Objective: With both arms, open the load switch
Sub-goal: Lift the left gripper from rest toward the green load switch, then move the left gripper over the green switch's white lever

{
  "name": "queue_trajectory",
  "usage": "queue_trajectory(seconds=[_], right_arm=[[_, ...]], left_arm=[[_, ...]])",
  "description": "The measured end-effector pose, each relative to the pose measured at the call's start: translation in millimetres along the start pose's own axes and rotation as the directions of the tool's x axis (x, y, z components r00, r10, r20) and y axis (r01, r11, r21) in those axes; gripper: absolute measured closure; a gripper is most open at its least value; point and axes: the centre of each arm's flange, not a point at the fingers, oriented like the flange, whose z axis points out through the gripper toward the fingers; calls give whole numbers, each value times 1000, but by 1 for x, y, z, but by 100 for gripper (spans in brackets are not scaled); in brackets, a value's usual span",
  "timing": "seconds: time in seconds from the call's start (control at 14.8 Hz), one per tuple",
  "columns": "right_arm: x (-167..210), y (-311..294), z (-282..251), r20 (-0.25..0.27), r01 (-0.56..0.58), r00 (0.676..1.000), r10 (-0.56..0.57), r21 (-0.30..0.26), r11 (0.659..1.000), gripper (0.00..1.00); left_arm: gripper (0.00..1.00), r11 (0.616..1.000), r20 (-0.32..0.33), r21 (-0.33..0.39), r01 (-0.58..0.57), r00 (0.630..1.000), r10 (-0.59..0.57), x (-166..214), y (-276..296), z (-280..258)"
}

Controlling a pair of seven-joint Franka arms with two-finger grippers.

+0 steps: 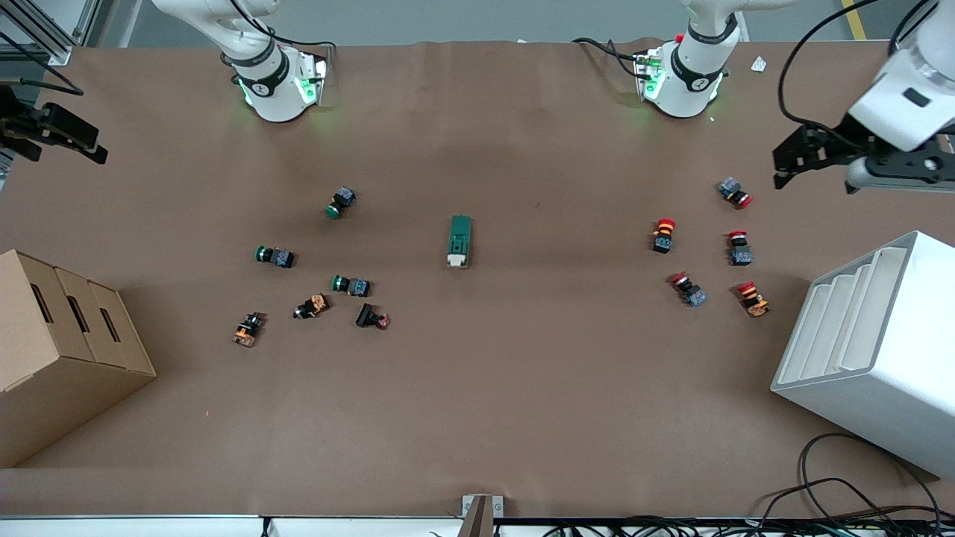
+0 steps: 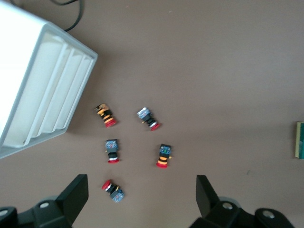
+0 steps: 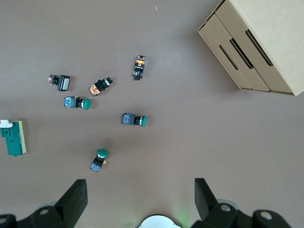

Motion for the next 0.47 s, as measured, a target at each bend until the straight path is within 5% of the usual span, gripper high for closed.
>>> queue_trajectory(seconds=[0.47], right_arm=[[0, -8, -3, -9, 16, 1000, -16, -1, 1000, 0]], left_arm=[[0, 1000, -31, 17, -1, 1000, 1, 16, 171, 58]])
